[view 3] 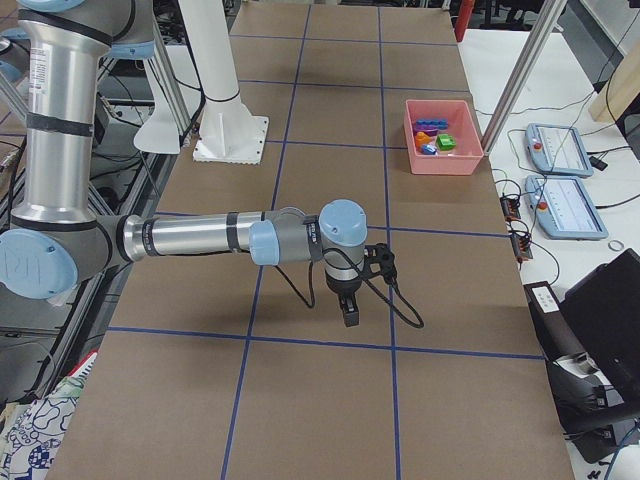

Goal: Put all blocks into box

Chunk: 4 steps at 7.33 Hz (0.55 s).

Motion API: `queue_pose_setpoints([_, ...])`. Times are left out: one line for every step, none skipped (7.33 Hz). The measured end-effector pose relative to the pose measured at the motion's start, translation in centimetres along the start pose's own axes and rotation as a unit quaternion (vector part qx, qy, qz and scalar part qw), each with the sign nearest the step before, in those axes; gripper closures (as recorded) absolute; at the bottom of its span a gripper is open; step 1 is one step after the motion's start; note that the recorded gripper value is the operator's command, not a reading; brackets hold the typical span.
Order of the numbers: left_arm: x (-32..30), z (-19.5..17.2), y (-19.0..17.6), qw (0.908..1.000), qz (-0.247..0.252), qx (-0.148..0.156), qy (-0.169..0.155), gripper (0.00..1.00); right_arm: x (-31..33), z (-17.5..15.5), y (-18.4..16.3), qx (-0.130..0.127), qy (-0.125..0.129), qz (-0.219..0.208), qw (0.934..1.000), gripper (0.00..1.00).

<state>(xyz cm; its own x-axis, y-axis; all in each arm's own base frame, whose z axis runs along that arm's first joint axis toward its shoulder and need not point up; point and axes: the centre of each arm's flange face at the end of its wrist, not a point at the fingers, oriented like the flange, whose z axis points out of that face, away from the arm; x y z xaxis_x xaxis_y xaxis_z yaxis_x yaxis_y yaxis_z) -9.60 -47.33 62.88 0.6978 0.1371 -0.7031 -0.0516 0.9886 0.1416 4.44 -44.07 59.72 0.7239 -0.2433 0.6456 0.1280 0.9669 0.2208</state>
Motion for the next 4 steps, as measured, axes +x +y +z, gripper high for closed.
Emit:
queue_pose_setpoints([0.05,-0.08,0.00,1.0000,0.000,0.001,0.000,0.00,-0.09,-0.11,-0.15,0.001,0.000,-0.002,1.0000,0.00])
queue_pose_setpoints([0.07,-0.10,0.01,1.0000,0.001,0.001,0.000,0.00,-0.20,-0.12,-0.27,0.002,0.000,-0.004,1.0000,0.00])
queue_pose_setpoints([0.06,-0.13,0.01,1.0000,0.001,0.001,0.000,0.00,-0.32,-0.14,-0.48,0.002,0.000,-0.006,1.0000,0.00])
queue_pose_setpoints([0.05,-0.15,0.01,1.0000,0.001,0.002,0.000,0.00,-0.47,-0.22,-0.74,0.003,0.000,-0.009,1.0000,0.00])
